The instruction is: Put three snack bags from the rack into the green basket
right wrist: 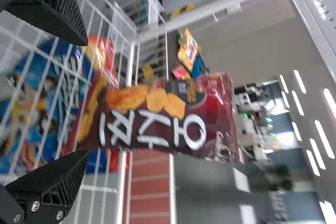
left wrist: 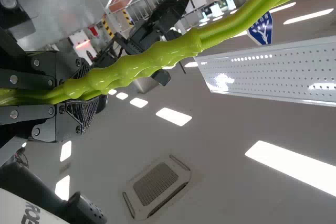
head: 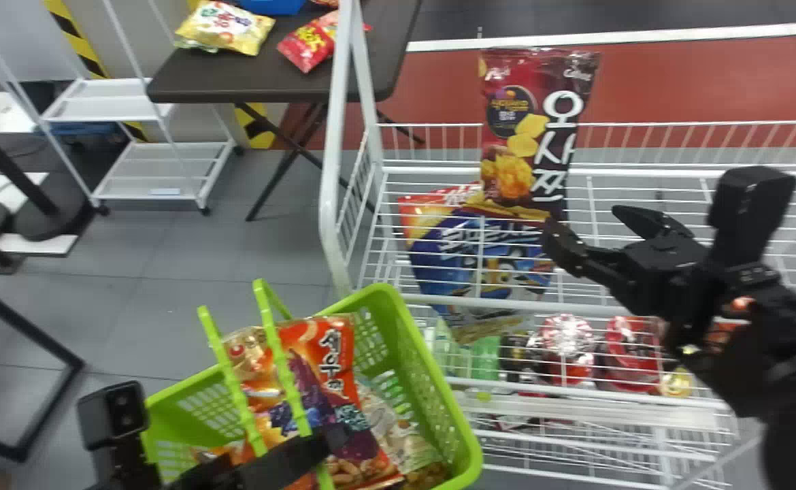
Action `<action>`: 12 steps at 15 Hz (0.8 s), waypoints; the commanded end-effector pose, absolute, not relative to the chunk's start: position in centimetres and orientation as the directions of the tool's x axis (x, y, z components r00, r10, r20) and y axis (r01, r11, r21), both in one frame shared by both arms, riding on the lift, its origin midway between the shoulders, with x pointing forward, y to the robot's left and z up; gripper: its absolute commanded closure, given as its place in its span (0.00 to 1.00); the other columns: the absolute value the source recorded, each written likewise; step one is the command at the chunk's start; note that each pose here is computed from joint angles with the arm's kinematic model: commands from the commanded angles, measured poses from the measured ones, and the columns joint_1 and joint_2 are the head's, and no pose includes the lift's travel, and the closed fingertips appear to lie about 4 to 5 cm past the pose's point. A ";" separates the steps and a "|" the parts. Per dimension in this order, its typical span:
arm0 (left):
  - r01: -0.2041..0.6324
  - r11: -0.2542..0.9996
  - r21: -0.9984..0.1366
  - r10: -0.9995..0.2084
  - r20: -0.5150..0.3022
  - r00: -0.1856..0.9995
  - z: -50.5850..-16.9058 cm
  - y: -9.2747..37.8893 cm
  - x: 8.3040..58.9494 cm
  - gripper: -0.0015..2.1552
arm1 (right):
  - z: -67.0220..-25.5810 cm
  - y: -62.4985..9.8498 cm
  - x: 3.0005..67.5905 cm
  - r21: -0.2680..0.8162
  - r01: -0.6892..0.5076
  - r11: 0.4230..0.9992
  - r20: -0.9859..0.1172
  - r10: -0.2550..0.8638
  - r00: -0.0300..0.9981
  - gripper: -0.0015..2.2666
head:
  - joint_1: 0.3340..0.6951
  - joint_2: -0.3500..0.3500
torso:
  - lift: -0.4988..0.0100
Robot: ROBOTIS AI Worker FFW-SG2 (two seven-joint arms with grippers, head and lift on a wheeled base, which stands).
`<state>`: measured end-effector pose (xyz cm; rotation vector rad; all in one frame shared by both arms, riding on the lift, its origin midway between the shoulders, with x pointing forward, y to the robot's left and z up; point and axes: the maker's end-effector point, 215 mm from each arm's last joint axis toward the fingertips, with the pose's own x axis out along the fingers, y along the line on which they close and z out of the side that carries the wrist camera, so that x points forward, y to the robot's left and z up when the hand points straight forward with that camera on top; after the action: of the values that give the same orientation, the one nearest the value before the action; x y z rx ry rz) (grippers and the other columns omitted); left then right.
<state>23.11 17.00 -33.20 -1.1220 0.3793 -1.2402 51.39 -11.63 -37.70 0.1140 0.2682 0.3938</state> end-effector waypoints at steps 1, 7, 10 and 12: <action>0.556 -0.084 -0.827 -0.889 0.315 0.333 -33.0 16.9 22.7 1.00 | -38.6 -12.5 50.2 0.095 -0.336 0.937 -0.180 0.348 0.920 0.04 | 1.00 0.62 | 0.98; 0.551 -0.089 -0.830 -0.891 0.313 0.328 -33.1 16.6 22.5 1.00 | -41.7 -17.2 44.5 0.075 -0.259 0.963 -0.146 0.268 0.952 0.04 | 1.00 0.53 | 0.98; 0.545 -0.090 -0.833 -0.891 0.312 0.330 -33.3 16.4 22.5 1.00 | -42.1 -17.8 43.2 0.079 -0.244 0.967 -0.128 0.252 0.959 0.04 | 1.00 0.48 | 0.98; 0.542 -0.092 -0.836 -0.891 0.312 0.330 -33.3 16.4 22.5 1.00 | -41.7 -18.1 42.3 0.073 -0.237 0.969 -0.103 0.244 0.964 0.04 | 1.00 0.47 | 0.98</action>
<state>22.61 16.37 -33.46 -1.1119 0.4052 -1.2434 42.92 -17.83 -42.02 0.0618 0.1317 0.2505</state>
